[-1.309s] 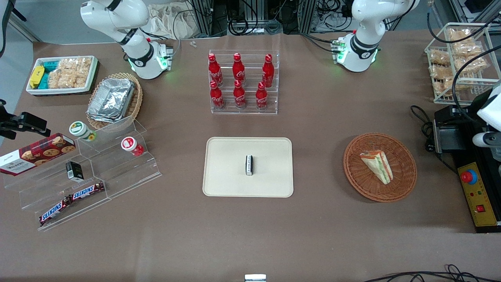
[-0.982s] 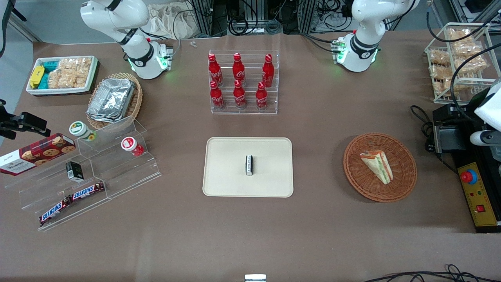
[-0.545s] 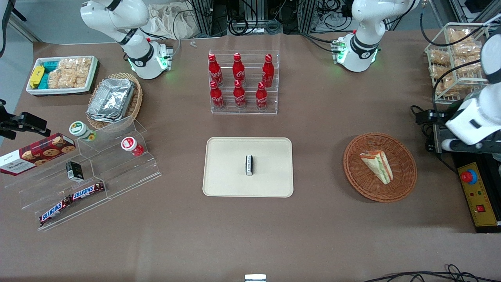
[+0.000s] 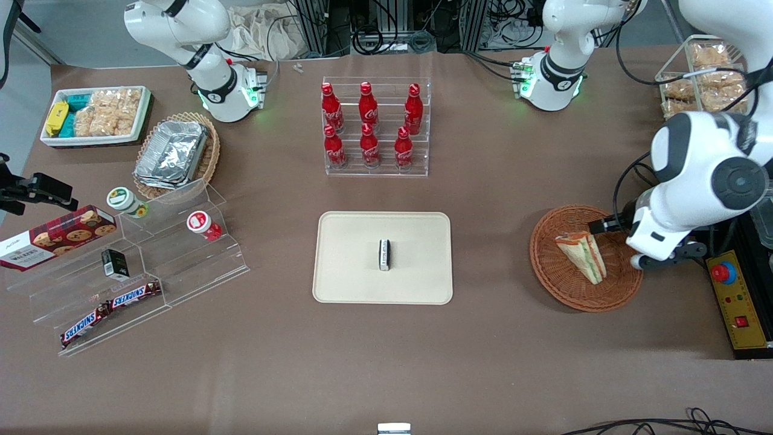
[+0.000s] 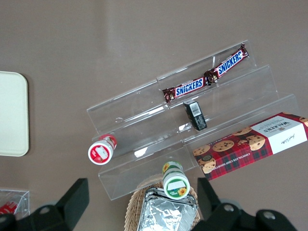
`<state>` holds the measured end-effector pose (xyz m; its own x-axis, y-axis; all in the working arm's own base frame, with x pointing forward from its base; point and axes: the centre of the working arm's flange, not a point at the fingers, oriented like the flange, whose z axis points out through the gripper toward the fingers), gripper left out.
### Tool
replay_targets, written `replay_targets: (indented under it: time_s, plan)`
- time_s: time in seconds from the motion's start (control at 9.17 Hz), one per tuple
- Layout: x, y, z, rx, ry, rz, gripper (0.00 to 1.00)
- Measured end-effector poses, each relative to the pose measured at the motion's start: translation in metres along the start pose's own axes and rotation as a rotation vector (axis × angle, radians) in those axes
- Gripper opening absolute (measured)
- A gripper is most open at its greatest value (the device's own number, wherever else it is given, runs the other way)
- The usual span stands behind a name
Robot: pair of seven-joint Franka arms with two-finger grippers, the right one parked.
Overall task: Place sandwich from basket to tray
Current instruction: 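Lower the left gripper and close it on the wrapped sandwich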
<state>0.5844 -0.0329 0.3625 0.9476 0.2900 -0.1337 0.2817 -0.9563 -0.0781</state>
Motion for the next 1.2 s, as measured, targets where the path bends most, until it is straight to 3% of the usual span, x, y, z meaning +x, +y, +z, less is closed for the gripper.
replay_targets:
  time_s: [0.33, 0.76, 1.2]
  plan:
    - [0.014, 0.009, 0.062, -0.055, 0.023, -0.142, 1.0]
    - [0.023, 0.008, 0.106, -0.082, 0.016, -0.178, 0.96]
    - [0.025, -0.001, 0.116, -0.055, 0.0, -0.178, 0.37]
